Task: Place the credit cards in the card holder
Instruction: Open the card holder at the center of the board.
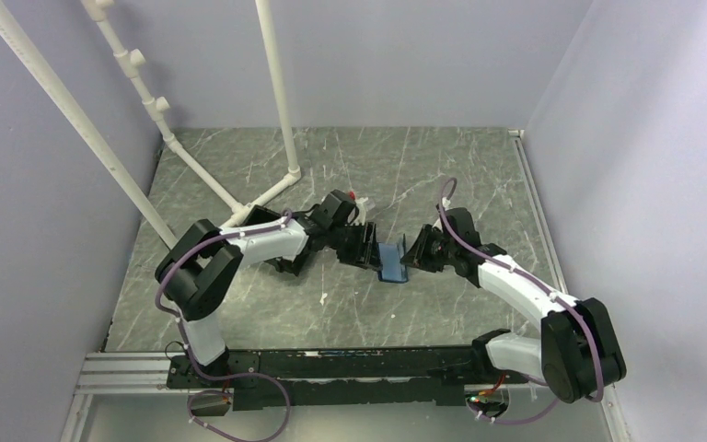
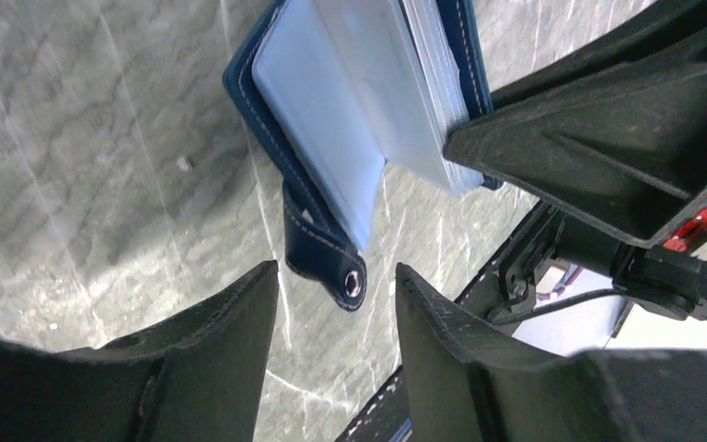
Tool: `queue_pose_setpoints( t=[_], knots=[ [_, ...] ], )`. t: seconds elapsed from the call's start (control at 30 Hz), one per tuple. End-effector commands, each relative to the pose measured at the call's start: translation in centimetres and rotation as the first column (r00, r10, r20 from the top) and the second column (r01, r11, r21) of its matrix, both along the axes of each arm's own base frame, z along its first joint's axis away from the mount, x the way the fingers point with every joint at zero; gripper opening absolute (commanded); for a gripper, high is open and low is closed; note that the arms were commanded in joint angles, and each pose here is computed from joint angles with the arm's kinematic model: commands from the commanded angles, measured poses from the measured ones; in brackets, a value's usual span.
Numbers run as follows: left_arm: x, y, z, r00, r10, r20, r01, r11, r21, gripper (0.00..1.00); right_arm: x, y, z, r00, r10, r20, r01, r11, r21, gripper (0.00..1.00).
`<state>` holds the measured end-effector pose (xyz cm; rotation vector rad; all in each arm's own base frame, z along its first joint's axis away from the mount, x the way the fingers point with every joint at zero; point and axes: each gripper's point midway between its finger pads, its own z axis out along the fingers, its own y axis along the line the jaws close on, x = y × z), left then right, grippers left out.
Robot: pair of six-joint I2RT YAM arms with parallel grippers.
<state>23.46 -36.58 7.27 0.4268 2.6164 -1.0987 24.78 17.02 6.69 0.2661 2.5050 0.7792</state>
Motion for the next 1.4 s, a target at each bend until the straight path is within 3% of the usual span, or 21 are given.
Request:
queue_pose_setpoints(
  t=[0.0, 0.07, 0.13, 0.2, 0.27, 0.4, 0.57, 0.73, 0.83, 0.9, 1.0, 1.17, 1.37],
  knots=[
    [1.6, -1.5, 0.8, 0.998, 0.003, 0.056, -0.003, 1.0, -0.011, 0.55, -1.0, -2.3, -2.1, 0.996, -0.063, -0.069, 0.057, 0.995, -0.077, 0.2],
    [1.8, -1.4, 0.5, 0.997, 0.016, 0.07, -0.017, 1.0, 0.01, 0.55, -1.2, -4.8, -3.2, 0.976, -0.179, -0.121, 0.159, 0.975, -0.158, 0.26],
    [2.1, -1.1, 0.6, 0.995, 0.027, 0.094, -0.03, 0.999, 0.026, 0.56, -1.5, -6.7, -4.0, 0.948, -0.269, -0.168, 0.232, 0.949, -0.212, 0.38],
    [2.3, -0.8, 1.0, 0.992, 0.024, 0.12, -0.029, 0.999, 0.046, 0.56, -1.5, -7.3, -4.3, 0.941, -0.288, -0.178, 0.242, 0.94, -0.238, 0.51],
    [2.4, -0.5, 1.4, 0.989, 0.019, 0.15, -0.03, 0.997, 0.075, 0.56, -1.3, -7.3, -4.2, 0.945, -0.28, -0.172, 0.234, 0.941, -0.244, 0.55],
    [2.5, -0.3, 3.6, 0.978, 0.005, 0.21, -0.025, 0.995, 0.092, 0.57, -0.3, -8.5, -1.7, 0.956, -0.287, -0.063, 0.253, 0.914, -0.319, 0.6],
    [2.4, -1.2, 6.8, 0.963, -0.003, 0.269, -0.01, 0.999, 0.046, 0.56, 1.2, -5.6, 1.9, 0.989, -0.117, 0.087, 0.136, 0.956, -0.261, 0.6],
    [2.2, -2.9, 8.2, 0.963, -0.021, 0.267, 0.029, 0.999, -0.027, 0.56, 1.5, -0.5, 2.2, 0.996, 0.055, 0.07, -0.051, 0.997, -0.062, 0.5],
    [2.1, -3.2, 7.8, 0.967, -0.026, 0.253, 0.033, 0.999, -0.024, 0.57, 1.8, 0.1, 2.6, 0.996, 0.041, 0.083, -0.04, 0.999, -0.016, 0.62],
    [2.0, -3.5, 7.5, 0.969, -0.033, 0.246, 0.042, 0.999, -0.031, 0.58, 2.0, -1.0, 2.2, 0.997, -0.008, 0.075, 0.012, 0.998, -0.058, 0.66],
    [1.9, -3.8, 6.5, 0.973, -0.041, 0.227, 0.046, 0.999, -0.017, 0.59, 1.9, -2.9, 1.3, 0.997, -0.067, 0.043, 0.071, 0.993, -0.095, 0.68],
    [1.5, -4.9, 4.7, 0.981, -0.079, 0.179, 0.085, 0.996, -0.025, 0.63, 1.4, -2.9, 0.8, 0.998, -0.049, 0.031, 0.048, 0.998, 0.043, 0.73],
    [1.7, -5.3, 3.5, 0.986, -0.056, 0.155, 0.061, 0.998, -0.027, 0.59, 1.2, -2.0, 0.4, 1.0, -0.009, 0.019, 0.007, 0.993, 0.121, 0.75]
  ],
)
